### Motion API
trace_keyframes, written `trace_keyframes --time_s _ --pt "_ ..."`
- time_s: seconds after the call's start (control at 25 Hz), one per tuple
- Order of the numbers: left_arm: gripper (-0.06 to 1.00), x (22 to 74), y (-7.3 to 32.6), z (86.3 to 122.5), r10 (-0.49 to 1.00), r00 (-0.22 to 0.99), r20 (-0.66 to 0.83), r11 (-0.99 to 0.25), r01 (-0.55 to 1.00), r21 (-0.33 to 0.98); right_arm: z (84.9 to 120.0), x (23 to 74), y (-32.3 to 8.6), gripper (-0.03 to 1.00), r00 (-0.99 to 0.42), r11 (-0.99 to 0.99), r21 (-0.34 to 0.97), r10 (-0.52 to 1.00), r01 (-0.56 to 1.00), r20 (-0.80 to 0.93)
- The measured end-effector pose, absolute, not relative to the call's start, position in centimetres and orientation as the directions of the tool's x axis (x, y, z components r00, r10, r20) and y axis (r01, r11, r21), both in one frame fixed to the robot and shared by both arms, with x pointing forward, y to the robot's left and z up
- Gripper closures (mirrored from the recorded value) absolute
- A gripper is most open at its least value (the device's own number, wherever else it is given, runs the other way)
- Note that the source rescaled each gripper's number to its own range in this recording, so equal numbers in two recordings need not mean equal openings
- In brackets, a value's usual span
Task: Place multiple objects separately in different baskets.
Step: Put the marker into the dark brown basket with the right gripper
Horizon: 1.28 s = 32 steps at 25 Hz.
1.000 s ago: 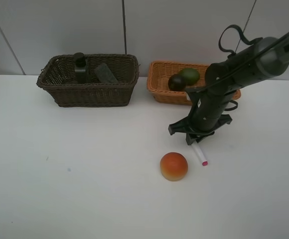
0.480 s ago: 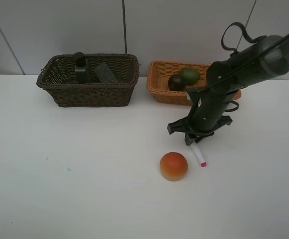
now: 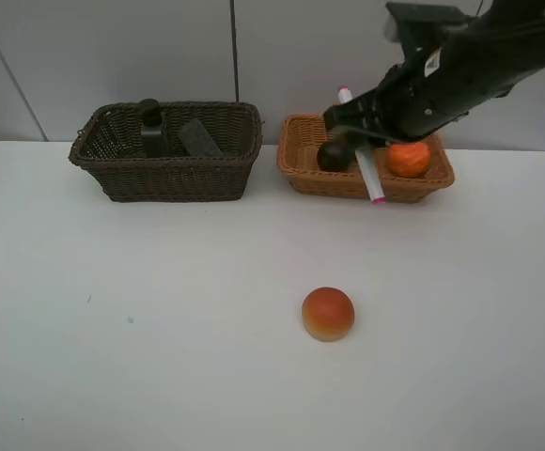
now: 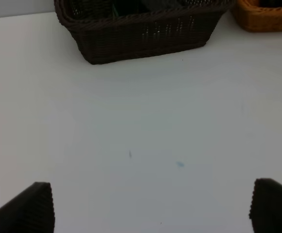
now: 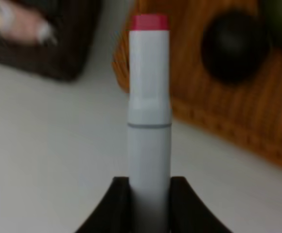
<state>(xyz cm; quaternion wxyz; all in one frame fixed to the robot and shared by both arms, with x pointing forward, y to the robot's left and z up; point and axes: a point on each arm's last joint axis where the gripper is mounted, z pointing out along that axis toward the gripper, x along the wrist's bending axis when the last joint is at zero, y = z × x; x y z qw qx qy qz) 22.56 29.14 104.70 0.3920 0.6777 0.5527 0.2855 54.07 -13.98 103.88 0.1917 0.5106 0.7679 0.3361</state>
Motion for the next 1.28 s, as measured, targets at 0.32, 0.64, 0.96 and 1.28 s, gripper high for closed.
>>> trace_keyframes --time_s 0.32,0.64,0.96,1.28 --pt "-0.04 22.6 29.1 104.7 0.973 0.226 -0.046 -0.082 0.525 0.847 108.4 56.0 -9.5 0.97 -0.546 -0.076 0.996 0.834 0.038 0.085" --pt "-0.04 22.6 29.1 104.7 0.973 0.226 -0.046 -0.082 0.525 0.847 103.6 60.1 -3.9 0.97 -0.609 -0.180 0.983 0.784 -0.038 0.120" --pt "-0.04 22.6 29.1 104.7 0.973 0.226 -0.046 -0.082 0.525 0.847 96.5 64.4 -0.5 0.97 -0.600 -0.111 0.992 0.790 0.067 0.129" --pt "-0.04 22.6 29.1 104.7 0.973 0.226 -0.046 -0.082 0.525 0.847 92.5 65.9 0.6 0.70 -0.587 -0.106 0.984 0.791 0.143 0.171"
